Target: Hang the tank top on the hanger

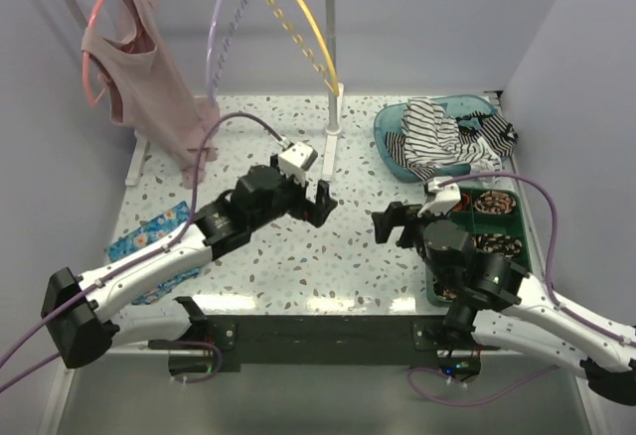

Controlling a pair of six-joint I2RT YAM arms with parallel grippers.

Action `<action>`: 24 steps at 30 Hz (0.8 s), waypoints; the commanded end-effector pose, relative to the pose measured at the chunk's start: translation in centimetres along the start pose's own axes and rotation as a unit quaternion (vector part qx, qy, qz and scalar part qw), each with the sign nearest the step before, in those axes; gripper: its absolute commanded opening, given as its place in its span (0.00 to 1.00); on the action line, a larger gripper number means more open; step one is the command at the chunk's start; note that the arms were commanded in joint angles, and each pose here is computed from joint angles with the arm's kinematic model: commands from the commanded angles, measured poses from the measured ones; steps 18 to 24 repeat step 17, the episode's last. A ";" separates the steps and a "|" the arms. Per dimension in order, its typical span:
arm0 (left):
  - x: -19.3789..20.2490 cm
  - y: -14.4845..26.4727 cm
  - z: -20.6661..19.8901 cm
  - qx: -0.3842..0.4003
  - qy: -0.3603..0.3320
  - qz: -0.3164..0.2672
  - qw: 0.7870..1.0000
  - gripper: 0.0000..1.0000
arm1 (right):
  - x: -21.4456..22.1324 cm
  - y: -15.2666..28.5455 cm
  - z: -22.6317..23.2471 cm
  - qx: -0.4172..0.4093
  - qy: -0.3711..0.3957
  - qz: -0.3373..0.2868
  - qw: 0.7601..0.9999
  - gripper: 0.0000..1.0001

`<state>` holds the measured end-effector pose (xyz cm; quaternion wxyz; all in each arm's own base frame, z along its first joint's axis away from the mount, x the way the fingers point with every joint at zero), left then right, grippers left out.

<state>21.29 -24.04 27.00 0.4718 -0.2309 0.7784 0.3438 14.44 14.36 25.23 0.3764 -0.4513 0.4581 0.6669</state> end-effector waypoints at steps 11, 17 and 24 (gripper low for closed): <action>6.7 3.0 3.9 -0.147 0.171 -0.008 0.974 1.00 | 2.3 -1.2 -0.8 0.097 -0.033 0.042 0.994 0.99; 6.8 3.1 3.6 -0.129 0.141 0.016 0.981 1.00 | 2.4 -1.7 -0.9 0.117 -0.050 0.029 0.991 0.99; 6.8 3.1 3.6 -0.129 0.141 0.016 0.981 1.00 | 2.4 -1.7 -0.9 0.117 -0.050 0.029 0.991 0.99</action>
Point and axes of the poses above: each gripper's point midway between its finger pads, its own y axis back along the fingers, its own z axis along the line the jaws close on, x = y × z, the point moved 7 cm from there along y, back along the fingers, and after that the axes turned 7 degrees about y, right-handed, at the moved point
